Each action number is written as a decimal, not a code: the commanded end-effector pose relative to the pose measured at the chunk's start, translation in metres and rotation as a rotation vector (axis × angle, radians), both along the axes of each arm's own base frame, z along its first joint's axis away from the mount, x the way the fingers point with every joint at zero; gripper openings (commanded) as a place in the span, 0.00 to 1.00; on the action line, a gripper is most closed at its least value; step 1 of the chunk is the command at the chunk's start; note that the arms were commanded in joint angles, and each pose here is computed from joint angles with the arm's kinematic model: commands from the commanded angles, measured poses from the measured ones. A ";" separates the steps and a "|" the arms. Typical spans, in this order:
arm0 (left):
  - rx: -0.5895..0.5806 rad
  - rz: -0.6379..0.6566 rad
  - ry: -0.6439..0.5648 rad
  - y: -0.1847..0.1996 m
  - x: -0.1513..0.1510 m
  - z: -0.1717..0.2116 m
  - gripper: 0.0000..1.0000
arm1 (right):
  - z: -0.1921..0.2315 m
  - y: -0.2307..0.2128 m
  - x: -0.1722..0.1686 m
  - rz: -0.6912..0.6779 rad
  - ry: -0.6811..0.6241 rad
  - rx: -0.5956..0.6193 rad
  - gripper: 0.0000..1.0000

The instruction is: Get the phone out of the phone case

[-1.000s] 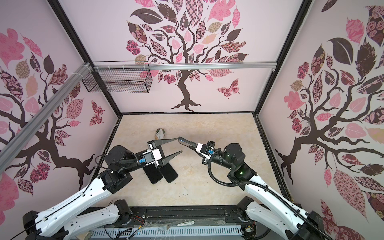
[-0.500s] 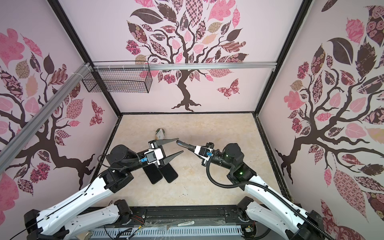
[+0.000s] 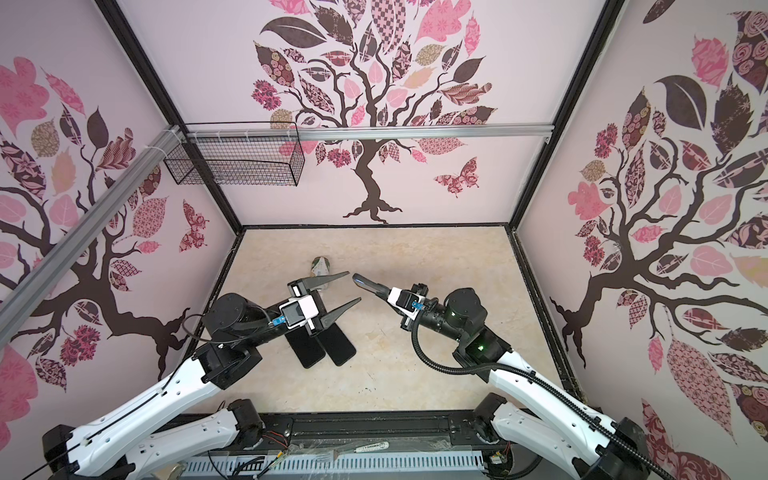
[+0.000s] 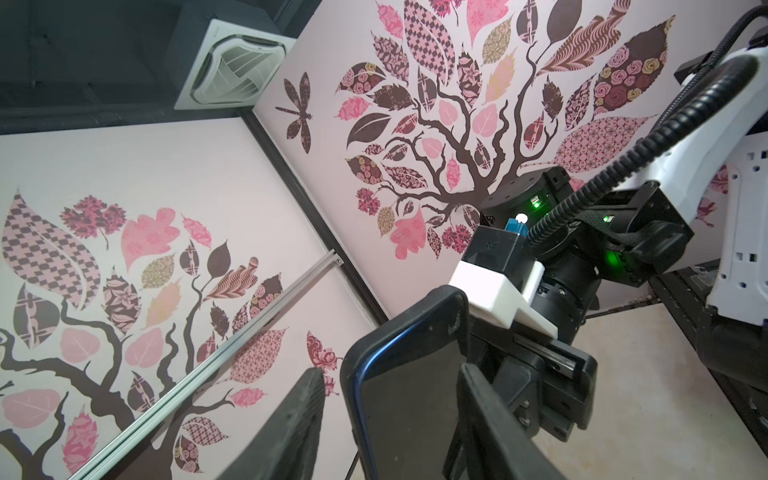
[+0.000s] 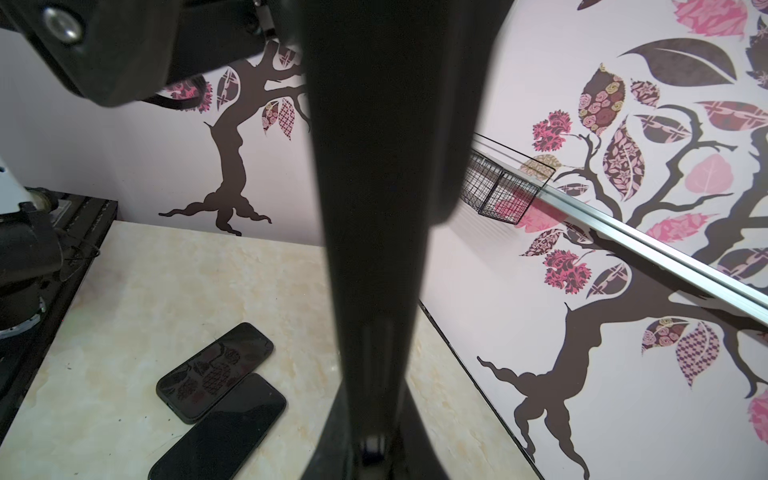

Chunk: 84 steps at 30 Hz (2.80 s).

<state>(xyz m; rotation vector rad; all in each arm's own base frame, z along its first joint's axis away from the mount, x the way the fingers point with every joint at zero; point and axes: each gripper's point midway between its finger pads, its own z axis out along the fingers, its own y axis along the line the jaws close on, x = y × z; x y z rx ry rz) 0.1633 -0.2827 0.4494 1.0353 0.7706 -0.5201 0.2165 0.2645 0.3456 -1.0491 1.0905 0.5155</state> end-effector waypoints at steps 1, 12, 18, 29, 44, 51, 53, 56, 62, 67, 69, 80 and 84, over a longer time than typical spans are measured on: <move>0.001 -0.014 0.019 -0.002 -0.001 -0.008 0.51 | 0.035 -0.006 -0.003 -0.016 -0.058 0.099 0.00; 0.015 -0.052 0.022 -0.007 -0.005 -0.013 0.42 | 0.039 -0.007 -0.004 -0.014 -0.056 0.110 0.00; 0.025 -0.058 0.028 -0.011 -0.003 -0.015 0.42 | 0.038 -0.004 -0.008 0.019 -0.060 0.101 0.00; 0.003 -0.021 0.021 -0.006 0.001 -0.012 0.43 | 0.039 -0.008 -0.006 -0.009 -0.071 0.116 0.00; 0.001 0.011 0.027 -0.005 0.007 -0.013 0.43 | 0.039 -0.005 -0.013 0.029 -0.089 0.102 0.00; 0.019 -0.004 0.032 -0.008 0.006 -0.017 0.43 | 0.038 -0.002 -0.014 0.046 -0.087 0.096 0.00; 0.024 -0.011 0.035 -0.010 0.006 -0.018 0.43 | 0.038 -0.001 -0.014 0.053 -0.084 0.092 0.00; 0.024 -0.019 0.033 -0.011 0.005 -0.017 0.43 | 0.038 0.000 -0.014 0.058 -0.084 0.089 0.00; 0.032 -0.029 0.037 -0.013 0.004 -0.020 0.43 | 0.035 0.002 -0.015 0.070 -0.078 0.076 0.00; 0.038 -0.034 0.038 -0.014 0.004 -0.020 0.43 | 0.033 0.003 -0.016 0.083 -0.074 0.063 0.00; 0.036 -0.029 0.040 -0.013 0.005 -0.021 0.43 | 0.033 0.002 -0.013 0.063 -0.060 0.074 0.00; 0.027 -0.016 0.034 -0.010 0.005 -0.019 0.43 | 0.037 -0.008 -0.001 -0.028 -0.034 0.112 0.00; 0.029 -0.021 0.037 -0.010 0.004 -0.020 0.43 | 0.036 -0.006 -0.002 -0.013 -0.032 0.105 0.00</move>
